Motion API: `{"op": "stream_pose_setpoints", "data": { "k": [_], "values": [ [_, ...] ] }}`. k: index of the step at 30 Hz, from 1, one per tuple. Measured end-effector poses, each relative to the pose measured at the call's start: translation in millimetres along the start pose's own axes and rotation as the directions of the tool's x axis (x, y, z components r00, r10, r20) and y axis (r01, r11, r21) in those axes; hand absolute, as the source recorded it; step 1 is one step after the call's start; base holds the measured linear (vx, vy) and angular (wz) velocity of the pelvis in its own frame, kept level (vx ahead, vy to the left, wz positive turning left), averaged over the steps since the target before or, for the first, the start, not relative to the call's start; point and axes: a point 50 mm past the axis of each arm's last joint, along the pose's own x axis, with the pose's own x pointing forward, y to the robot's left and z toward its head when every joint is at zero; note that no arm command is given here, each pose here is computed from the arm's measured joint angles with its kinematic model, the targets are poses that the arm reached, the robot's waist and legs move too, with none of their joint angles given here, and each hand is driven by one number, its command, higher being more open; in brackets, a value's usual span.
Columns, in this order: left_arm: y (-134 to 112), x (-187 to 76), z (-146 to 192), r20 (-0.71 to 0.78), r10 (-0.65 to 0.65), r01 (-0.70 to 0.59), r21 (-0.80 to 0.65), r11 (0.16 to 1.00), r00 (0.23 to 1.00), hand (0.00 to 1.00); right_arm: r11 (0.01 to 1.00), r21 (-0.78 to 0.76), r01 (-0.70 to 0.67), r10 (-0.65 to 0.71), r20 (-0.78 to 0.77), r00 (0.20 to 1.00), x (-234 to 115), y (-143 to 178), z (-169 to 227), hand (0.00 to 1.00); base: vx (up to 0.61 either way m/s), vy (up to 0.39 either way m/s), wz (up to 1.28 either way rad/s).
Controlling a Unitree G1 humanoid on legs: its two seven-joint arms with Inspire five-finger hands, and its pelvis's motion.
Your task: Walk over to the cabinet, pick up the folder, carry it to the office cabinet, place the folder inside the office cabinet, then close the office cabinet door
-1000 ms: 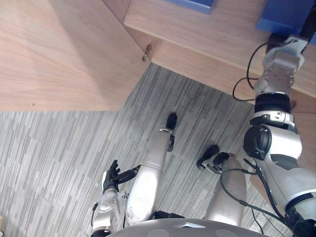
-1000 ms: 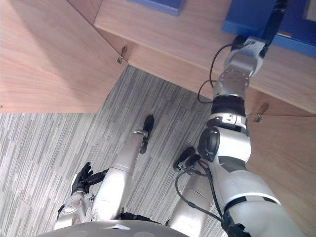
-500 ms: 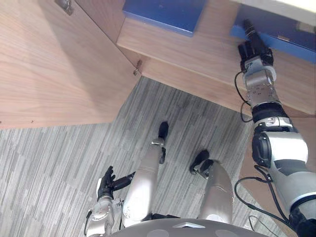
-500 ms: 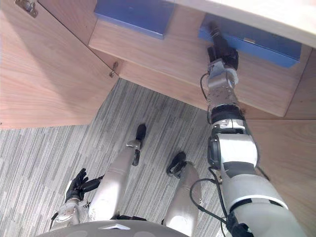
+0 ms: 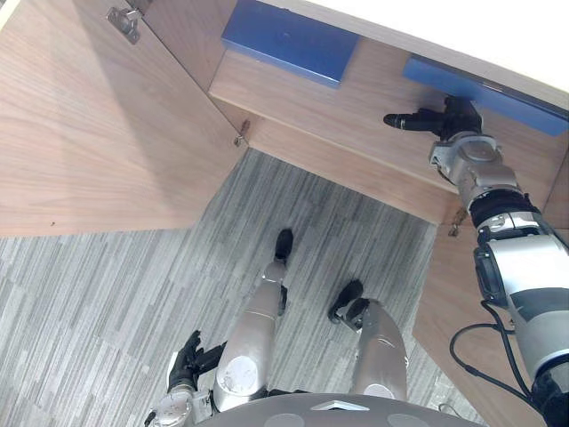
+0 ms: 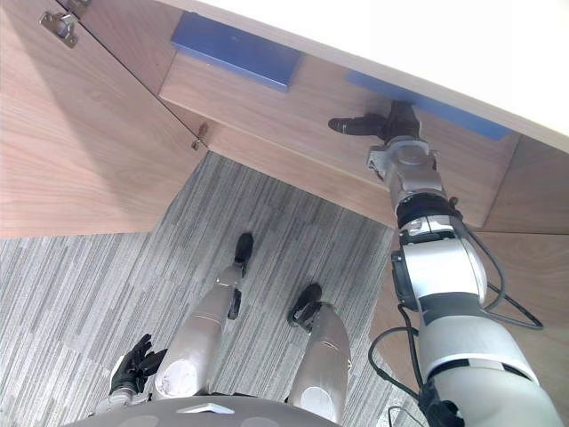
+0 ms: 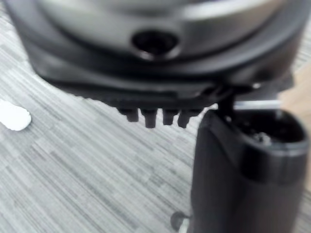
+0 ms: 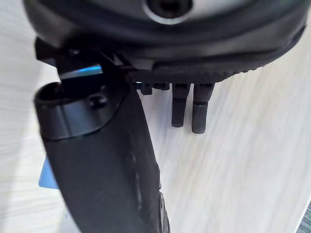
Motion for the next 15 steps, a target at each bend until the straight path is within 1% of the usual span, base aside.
{"op": "stream_pose_setpoints", "data": {
  "k": [3, 4, 5, 6, 7, 8, 9, 10, 12, 13, 14, 15],
  "values": [
    [1, 0, 0, -0.002, -0.005, 0.005, -0.001, 1.0, 1.0, 1.0, 0.999, -0.045, -0.031, 0.031, -0.001, 1.0, 0, -2, 0, 1.0, -0.02, -0.003, -0.06],
    [1, 0, 0, -0.002, -0.006, 0.006, -0.002, 1.0, 1.0, 1.0, 0.989, -0.142, -0.049, 0.049, 0.001, 0.999, -1, -1, -1, 1.0, -0.02, -0.008, -0.03],
    [1, 0, 0, -0.002, -0.007, 0.007, -0.001, 1.0, 1.0, 1.0, 0.98, -0.19, -0.056, 0.058, 0.006, 0.998, -1, 0, 0, 1.0, -0.02, -0.016, -0.03],
    [2, 0, 0, -0.001, -0.011, 0.011, -0.001, 1.0, 1.0, 1.0, 0.942, -0.327, -0.077, 0.086, 0.015, 0.996, -3, 0, 0, 1.0, 0.0, 0.0, 0.0],
    [2, 0, 0, -0.001, -0.013, 0.013, 0.0, 1.0, 1.0, 1.0, 0.912, -0.401, -0.091, 0.108, 0.02, 0.994, -4, 2, 0, 1.0, -0.02, -0.026, -0.04],
    [3, 0, -1, -0.004, -0.016, 0.016, 0.002, 1.0, 1.0, 1.0, 0.832, -0.539, -0.13, 0.161, 0.01, 0.987, -8, 7, -5, 1.0, -0.01, -0.032, -0.09],
    [5, 0, -1, -0.007, -0.014, 0.014, 0.009, 1.0, 1.0, 1.0, 0.707, -0.684, -0.178, 0.237, -0.007, 0.971, -13, 18, -11, 1.0, -0.01, -0.036, -0.11],
    [6, 0, -1, -0.008, -0.013, 0.013, 0.01, 1.0, 1.0, 1.0, 0.684, -0.706, -0.186, 0.251, -0.012, 0.968, -14, 21, -12, 1.0, 0.0, -0.043, -0.15],
    [11, 1, 0, -0.005, -0.006, 0.007, 0.024, 1.0, 1.0, 1.0, 0.498, -0.824, -0.27, 0.353, -0.092, 0.931, -23, 38, -32, 1.0, 0.01, -0.047, -0.11],
    [12, 1, 1, -0.001, -0.006, 0.006, 0.027, 1.0, 1.0, 1.0, 0.463, -0.834, -0.301, 0.375, -0.123, 0.919, -27, 41, -39, 1.0, 0.01, -0.042, -0.03],
    [13, 1, 2, 0.005, -0.007, 0.007, 0.033, 0.999, 1.0, 1.0, 0.387, -0.871, -0.303, 0.398, -0.138, 0.907, -32, 48, -49, 1.0, 0.0, -0.036, -0.02],
    [13, 1, 3, 0.009, -0.009, 0.009, 0.036, 0.999, 1.0, 1.0, 0.361, -0.884, -0.297, 0.4, -0.141, 0.906, -34, 48, -52, 1.0, 0.0, 0.0, 0.0]
  ]
}}
